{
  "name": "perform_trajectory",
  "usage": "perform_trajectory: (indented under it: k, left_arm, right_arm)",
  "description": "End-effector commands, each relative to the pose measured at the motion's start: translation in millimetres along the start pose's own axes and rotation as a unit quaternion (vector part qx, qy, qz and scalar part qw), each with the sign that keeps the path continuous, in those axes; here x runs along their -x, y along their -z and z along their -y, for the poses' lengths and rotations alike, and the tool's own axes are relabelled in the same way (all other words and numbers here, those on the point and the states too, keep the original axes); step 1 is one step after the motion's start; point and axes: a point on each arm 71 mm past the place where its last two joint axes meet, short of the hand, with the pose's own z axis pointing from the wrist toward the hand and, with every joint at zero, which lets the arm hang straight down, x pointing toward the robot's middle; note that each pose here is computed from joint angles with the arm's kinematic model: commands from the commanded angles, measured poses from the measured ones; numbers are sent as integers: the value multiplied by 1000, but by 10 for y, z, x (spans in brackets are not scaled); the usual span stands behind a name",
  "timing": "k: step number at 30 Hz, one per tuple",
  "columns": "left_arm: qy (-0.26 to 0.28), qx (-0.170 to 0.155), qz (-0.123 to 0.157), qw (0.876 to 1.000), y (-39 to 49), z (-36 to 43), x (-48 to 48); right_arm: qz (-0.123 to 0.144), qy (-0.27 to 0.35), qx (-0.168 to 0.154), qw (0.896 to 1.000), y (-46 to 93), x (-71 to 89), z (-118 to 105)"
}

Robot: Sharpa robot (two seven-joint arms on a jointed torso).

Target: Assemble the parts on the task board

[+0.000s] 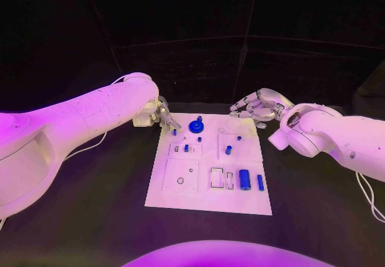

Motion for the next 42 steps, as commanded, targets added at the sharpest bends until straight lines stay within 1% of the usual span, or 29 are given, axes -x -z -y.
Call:
perform_trajectory:
  k: [1,18,32,38,42]
  left_arm:
    - [-5,-5,0,1000,4,28,2]
    - [-3,-7,0,1000,-35,72,-32]
    - [-3,-7,-3,1000,-51,79,-53]
    - [1,-13,5,1000,-53,95,-46]
    - [6,-25,15,1000,-53,108,-33]
  right_arm:
    - [1,0,7,1000,-7,3,-24]
    - [-1,0,8,1000,-17,-10,-32]
    - [-3,0,6,1000,-16,-14,-32]
    - [-4,0,6,1000,-18,-17,-33]
    - [-4,0,6,1000,-18,-16,-32]
